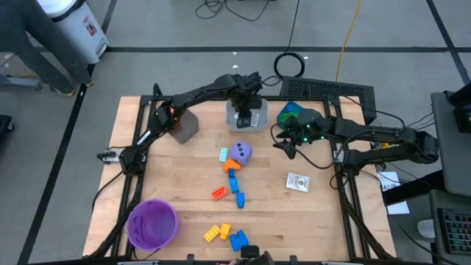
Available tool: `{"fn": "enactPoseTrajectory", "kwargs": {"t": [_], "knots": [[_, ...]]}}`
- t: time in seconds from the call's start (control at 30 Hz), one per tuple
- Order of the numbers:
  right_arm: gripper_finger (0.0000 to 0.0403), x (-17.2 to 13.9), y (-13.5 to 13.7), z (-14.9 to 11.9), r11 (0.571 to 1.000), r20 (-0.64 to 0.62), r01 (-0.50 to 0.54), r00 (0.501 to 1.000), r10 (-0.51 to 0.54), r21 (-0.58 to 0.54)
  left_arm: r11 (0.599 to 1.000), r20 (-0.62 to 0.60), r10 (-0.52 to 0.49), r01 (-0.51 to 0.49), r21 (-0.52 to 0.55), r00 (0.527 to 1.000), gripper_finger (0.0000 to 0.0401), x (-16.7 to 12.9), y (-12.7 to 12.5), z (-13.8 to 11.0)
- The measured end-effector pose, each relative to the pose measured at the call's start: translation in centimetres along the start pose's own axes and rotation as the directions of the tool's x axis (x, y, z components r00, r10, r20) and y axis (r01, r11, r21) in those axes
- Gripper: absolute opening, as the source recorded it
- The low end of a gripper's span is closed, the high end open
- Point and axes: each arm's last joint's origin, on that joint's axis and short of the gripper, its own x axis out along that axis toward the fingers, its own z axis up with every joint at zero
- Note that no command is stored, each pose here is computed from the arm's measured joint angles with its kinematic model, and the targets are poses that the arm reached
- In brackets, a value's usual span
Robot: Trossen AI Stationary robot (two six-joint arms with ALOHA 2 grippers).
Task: Pick & Place Toys
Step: Put the blue deck of cards into the gray bin, then put the brown deck of cards into the gray bin
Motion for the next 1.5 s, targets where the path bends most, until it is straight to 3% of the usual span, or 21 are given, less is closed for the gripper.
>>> {"fn": "enactPoseTrajectory", "kwargs": {"t": [0.27,0.4,0.63,0.83,1.07,1.3,1.5], "knots": [[0.0233,0.0,0.0,0.0,1.0,-0.004,0.001,1.0,-0.001,0.002,0.995,0.006,0.031,-0.03,-0.099,1.0,0.0162,0.0,0.1,0.1],[0.0233,0.0,0.0,0.0,1.0,-0.005,0.0,1.0,0.0,0.003,0.995,0.032,0.043,-0.039,-0.094,0.999,0.0206,0.0,0.0,0.5],[0.0233,0.0,0.0,-0.2,1.0,-0.019,0.004,1.0,-0.004,0.007,0.994,0.113,0.079,-0.07,-0.082,0.991,0.0247,-3.5,-0.8,1.3],[0.0233,0.0,0.0,-0.2,1.0,-0.023,0.006,1.0,-0.005,0.023,0.989,0.216,0.122,-0.1,-0.111,0.969,0.0244,-9.1,-2.0,1.5],[0.0233,0.0,0.1,0.2,0.997,0.018,-0.008,1.0,0.007,0.08,0.954,0.341,0.129,-0.023,-0.298,0.931,0.0228,-15.6,-4.6,1.3],[0.0233,-0.2,0.7,2.1,0.982,0.211,-0.106,0.975,0.072,0.156,0.947,0.51,0.054,0.118,-0.3,0.859,0.0207,-18.8,-7.7,2.5],[0.0233,-1.4,1.5,3.9,0.966,0.412,-0.218,0.899,0.145,0.136,0.949,0.559,-0.021,0.192,-0.249,0.829,0.0189,-19.9,-11.0,3.3]]}}
